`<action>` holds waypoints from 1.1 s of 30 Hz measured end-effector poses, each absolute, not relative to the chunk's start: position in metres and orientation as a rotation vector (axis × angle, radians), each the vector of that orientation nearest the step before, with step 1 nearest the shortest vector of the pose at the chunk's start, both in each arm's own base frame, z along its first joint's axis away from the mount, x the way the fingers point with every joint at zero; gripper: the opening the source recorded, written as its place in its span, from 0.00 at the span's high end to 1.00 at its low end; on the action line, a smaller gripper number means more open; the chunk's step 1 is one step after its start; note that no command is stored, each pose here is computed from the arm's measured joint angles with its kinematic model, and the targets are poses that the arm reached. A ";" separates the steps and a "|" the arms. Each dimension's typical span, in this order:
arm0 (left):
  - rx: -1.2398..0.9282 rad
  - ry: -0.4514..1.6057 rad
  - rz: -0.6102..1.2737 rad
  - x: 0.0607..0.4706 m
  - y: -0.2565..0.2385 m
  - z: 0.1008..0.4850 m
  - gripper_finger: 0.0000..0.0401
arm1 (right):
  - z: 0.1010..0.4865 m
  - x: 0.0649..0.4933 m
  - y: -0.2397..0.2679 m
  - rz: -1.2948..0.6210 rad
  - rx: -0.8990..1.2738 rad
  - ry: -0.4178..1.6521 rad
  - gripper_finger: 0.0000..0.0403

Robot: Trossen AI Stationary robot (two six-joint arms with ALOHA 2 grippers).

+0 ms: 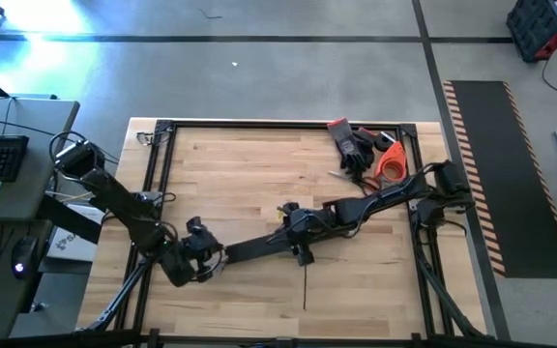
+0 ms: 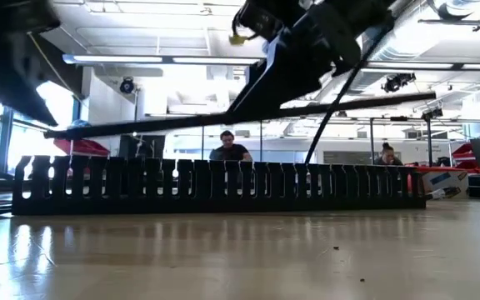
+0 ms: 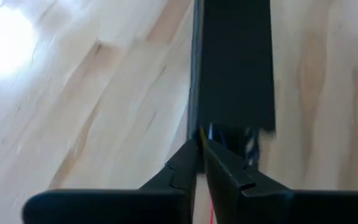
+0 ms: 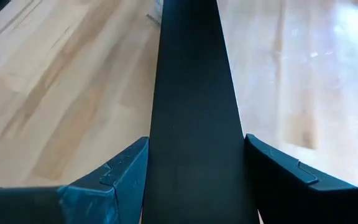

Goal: Ziptie cables
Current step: Close the black cable duct

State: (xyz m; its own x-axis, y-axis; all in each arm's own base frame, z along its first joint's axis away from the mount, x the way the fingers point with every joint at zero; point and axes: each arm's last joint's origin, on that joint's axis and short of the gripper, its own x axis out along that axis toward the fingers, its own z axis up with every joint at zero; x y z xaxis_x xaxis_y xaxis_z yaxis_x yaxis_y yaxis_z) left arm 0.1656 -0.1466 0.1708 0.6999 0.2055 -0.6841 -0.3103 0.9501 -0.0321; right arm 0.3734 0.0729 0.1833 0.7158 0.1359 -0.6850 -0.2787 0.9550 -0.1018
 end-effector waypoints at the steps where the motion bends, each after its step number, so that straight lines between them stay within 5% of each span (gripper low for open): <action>1: -0.141 0.748 0.293 0.162 -0.149 0.168 0.95 | 0.186 0.372 0.071 0.224 -0.205 0.739 0.47; 13: -0.141 0.625 0.320 0.142 -0.153 0.153 0.77 | 0.176 0.385 0.071 0.261 -0.101 0.670 0.47; 24: -0.158 0.525 0.259 0.147 -0.158 0.165 0.98 | 0.161 0.388 0.073 0.304 -0.078 0.692 0.48; 33: -0.196 0.630 0.258 0.136 -0.145 0.171 1.00 | 0.164 0.389 0.070 0.291 -0.084 0.705 0.48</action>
State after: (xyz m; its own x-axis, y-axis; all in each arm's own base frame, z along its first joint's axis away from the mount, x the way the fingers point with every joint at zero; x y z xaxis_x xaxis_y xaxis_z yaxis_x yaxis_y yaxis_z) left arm 0.1357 -0.1455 0.1709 0.7779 0.1776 -0.6027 -0.2962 0.9496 -0.1025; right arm 0.3888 0.0700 0.1637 0.7235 0.2346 -0.6492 -0.2912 0.9564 0.0211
